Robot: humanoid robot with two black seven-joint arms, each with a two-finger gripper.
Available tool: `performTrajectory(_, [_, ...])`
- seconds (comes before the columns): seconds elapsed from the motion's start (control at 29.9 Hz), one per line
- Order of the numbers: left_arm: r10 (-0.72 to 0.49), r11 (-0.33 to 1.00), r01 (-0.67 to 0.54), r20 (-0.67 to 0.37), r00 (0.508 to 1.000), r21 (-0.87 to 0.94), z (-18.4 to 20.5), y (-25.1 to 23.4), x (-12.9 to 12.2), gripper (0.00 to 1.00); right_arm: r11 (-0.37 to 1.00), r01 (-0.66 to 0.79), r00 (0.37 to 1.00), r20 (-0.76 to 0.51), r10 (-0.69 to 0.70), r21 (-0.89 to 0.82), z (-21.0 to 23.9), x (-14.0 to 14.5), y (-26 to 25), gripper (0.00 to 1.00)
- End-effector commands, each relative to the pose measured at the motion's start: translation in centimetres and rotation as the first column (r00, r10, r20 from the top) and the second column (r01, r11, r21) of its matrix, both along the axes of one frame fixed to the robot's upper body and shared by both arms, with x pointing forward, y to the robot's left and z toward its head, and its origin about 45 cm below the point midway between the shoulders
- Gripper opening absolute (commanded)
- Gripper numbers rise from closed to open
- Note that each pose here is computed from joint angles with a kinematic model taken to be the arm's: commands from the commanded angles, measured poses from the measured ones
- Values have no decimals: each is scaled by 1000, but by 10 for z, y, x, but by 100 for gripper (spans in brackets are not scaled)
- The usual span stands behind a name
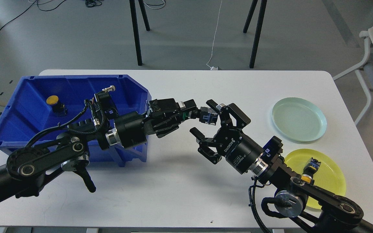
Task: Pass button and place on color plate
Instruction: 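Grasp the green button with the right gripper and release left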
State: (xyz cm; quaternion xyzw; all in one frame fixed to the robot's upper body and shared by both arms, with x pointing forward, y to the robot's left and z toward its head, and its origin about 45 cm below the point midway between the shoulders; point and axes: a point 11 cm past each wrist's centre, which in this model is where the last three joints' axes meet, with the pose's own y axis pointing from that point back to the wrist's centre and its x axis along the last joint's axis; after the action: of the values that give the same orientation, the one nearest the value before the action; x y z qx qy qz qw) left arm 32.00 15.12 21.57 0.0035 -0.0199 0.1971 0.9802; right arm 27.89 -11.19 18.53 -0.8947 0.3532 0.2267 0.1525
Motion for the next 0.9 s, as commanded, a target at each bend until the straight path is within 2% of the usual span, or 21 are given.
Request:
performTrajectory(0.0, [0, 1000, 0, 1, 1000, -2, 0, 0, 0, 9, 1000, 3, 1000, -5, -3, 21, 2, -2, 2, 97])
performTrajectory(0.13, [2, 1000, -2, 0, 1000, -2, 0, 0, 0, 9, 999, 12, 1000, -3, -12, 39, 5, -3, 2, 91])
performTrajectory(0.17, [2, 1000, -2, 0, 1000, -2, 0, 0, 0, 9, 999, 13, 1000, -6, -13, 44, 4, -6, 1, 85])
performTrajectory(0.2, [2, 1000, -2, 0, 1000, -2, 0, 0, 0, 9, 998, 16, 1000, -6, -16, 54, 6, -7, 1, 73])
performTrajectory(0.23, [4, 1000, -4, 1, 1000, -2, 0, 1, 1, 9, 998, 17, 1000, -3, -17, 63, 9, -7, 1, 54])
performTrajectory(0.3, [3, 1000, -3, 1, 1000, -3, 0, 0, 1, 9, 997, 21, 1000, 1, -21, 72, 12, -7, 1, 8])
performTrajectory(0.33, [3, 1000, -3, 1, 1000, -3, 0, 0, 1, 9, 997, 30, 1000, 0, -30, 70, 13, -6, 0, 0])
performTrajectory(0.73, [4, 1000, -4, 1, 1000, -2, 0, 0, 1, 10, 993, 98, 995, -32, -96, 69, 19, -6, 0, 0])
performTrajectory(0.77, [6, 1000, -6, 0, 1000, -3, 0, 1, 1, 16, 993, 100, 995, -32, -98, 70, 19, -6, -1, 0])
performTrajectory(0.8, [2, 1000, -2, -1, 1000, -7, 1, 0, 1, 35, 993, 100, 995, -34, -98, 68, 18, -6, -1, 0])
performTrajectory(0.87, [4, 1000, -4, -2, 1000, -18, 2, -2, 2, 83, 992, 101, 995, -34, -99, 69, 18, -7, -1, 0])
